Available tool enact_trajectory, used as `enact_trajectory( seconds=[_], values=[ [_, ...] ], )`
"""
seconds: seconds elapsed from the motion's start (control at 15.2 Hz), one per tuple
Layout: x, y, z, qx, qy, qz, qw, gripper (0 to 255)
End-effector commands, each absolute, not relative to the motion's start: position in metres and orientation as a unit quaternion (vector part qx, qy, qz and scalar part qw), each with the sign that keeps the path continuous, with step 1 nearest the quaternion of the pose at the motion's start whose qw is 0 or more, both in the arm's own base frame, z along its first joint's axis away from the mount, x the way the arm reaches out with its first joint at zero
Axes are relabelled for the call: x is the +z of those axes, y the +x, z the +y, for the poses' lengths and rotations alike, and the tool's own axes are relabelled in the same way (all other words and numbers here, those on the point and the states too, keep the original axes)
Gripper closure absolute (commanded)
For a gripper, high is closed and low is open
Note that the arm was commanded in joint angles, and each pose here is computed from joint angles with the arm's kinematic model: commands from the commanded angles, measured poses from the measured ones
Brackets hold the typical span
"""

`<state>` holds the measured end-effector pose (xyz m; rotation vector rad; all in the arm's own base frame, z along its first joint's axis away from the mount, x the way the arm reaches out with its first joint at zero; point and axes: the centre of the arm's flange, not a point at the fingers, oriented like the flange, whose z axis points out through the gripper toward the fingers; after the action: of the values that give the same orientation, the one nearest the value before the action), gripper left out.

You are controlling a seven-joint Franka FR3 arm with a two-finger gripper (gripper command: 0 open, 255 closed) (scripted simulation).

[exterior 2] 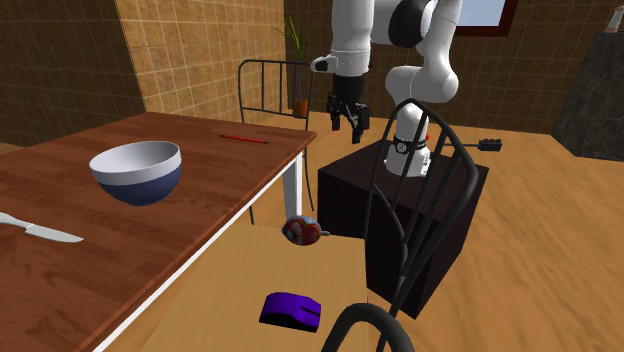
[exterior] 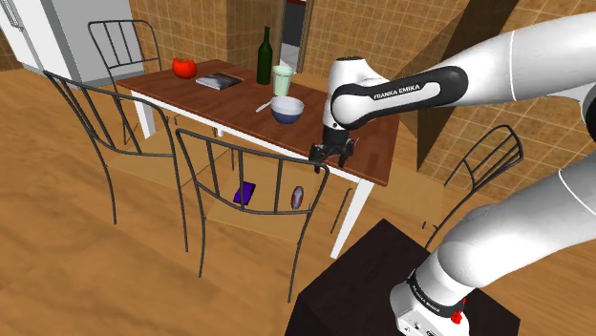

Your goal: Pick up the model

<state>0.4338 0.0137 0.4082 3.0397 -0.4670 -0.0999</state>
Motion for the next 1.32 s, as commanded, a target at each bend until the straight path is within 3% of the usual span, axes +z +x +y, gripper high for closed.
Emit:
enact_trajectory(
  seconds=[0.0,1.25],
  values=[
    [0.385,0.45,0.009,-0.034,0.983,-0.178,0.029,0],
    [0.192,0.572,-0.035,-0.053,0.924,-0.379,0.005,0]
  ],
)
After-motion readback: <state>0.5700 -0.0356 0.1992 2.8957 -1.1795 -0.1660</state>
